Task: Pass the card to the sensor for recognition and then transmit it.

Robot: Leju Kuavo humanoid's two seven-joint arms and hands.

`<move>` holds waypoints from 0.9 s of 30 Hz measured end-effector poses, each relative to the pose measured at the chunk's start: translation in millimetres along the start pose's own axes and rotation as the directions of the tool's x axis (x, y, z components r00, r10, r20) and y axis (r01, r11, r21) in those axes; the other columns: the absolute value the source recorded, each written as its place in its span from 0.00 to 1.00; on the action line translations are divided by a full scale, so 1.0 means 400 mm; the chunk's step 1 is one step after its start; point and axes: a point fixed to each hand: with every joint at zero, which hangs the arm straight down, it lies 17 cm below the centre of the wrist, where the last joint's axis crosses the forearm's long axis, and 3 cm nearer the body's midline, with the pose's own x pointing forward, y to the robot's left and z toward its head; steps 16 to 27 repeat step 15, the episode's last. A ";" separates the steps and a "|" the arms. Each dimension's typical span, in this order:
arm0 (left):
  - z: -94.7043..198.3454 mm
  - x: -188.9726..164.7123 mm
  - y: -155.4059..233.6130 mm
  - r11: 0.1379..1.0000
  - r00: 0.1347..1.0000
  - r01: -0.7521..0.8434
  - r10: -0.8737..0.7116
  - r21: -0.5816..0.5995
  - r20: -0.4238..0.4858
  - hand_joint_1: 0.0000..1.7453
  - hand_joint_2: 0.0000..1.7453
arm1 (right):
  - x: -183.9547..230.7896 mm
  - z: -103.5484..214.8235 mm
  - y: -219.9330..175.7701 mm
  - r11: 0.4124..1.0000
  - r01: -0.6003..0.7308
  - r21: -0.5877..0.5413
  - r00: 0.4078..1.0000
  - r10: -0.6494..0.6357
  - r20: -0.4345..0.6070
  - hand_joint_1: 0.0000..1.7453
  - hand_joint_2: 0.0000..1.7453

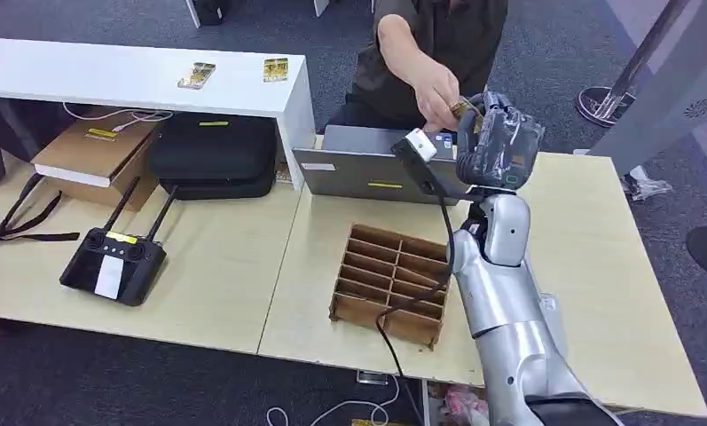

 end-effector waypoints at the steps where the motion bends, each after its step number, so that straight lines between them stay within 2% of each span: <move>1: 0.000 -0.001 -0.001 1.000 1.000 -0.002 0.002 -0.001 -0.001 0.00 0.00 | 0.000 0.000 0.000 1.000 0.001 0.000 1.000 -0.001 -0.001 0.02 1.00; 9: 0.001 -0.013 -0.008 1.000 1.000 -0.027 0.027 -0.012 -0.012 0.00 0.00 | -0.005 0.008 0.014 0.998 0.065 0.012 0.998 -0.064 -0.017 0.00 1.00; 15: 0.004 -0.043 -0.018 0.998 0.998 -0.053 0.053 -0.015 -0.033 0.00 0.00 | -0.019 0.034 -0.010 0.993 0.117 -0.022 0.993 -0.117 -0.034 0.00 1.00; 27: 0.004 -0.043 -0.018 0.998 0.998 -0.053 0.053 -0.015 -0.033 0.00 0.00 | -0.019 0.034 -0.010 0.993 0.117 -0.022 0.993 -0.117 -0.034 0.00 1.00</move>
